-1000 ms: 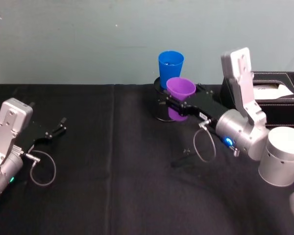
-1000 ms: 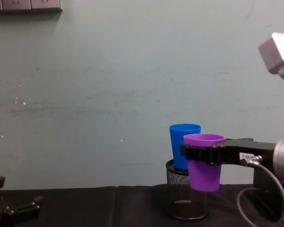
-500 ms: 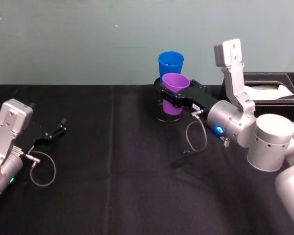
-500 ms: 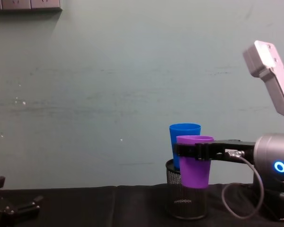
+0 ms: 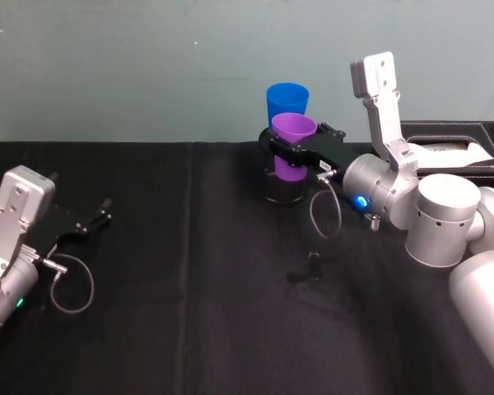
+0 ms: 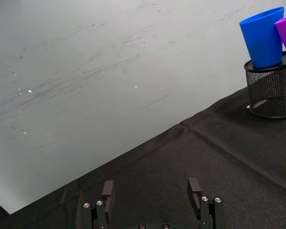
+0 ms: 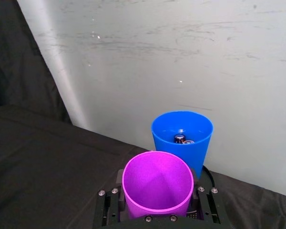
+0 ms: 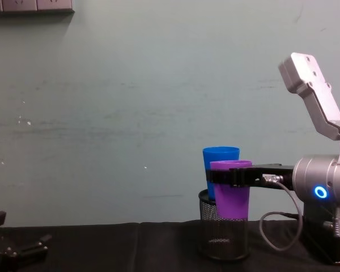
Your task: Pick up one cup with a gripper and tap it against the other cup.
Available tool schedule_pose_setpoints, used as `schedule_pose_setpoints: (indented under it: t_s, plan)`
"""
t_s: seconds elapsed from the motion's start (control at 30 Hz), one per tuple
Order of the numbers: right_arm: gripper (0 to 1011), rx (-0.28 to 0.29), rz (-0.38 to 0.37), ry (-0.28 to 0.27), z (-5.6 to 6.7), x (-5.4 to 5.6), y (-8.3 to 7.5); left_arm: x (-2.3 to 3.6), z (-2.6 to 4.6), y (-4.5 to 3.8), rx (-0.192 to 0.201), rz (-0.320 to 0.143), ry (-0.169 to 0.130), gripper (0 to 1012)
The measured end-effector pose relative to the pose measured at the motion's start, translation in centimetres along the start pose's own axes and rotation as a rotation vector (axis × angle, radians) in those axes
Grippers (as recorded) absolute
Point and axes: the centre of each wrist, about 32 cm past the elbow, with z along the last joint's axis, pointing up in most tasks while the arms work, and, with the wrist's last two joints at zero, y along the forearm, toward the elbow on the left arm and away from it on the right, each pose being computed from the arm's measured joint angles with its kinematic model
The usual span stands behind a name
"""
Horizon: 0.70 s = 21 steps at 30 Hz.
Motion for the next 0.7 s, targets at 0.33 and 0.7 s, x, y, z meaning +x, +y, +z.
schedule_pose_setpoints:
  t_s: [0.33,0.7]
  plan:
    - [738,0.007,-0.006,-0.003,0.12,0.11,0.32,0.0,0.0,0.0,0.0,0.0,0.0,1000]
    - [738,0.006,-0.007,-0.003,0.1,0.12,0.32,0.0,0.0,0.0,0.0,0.0,0.0,1000]
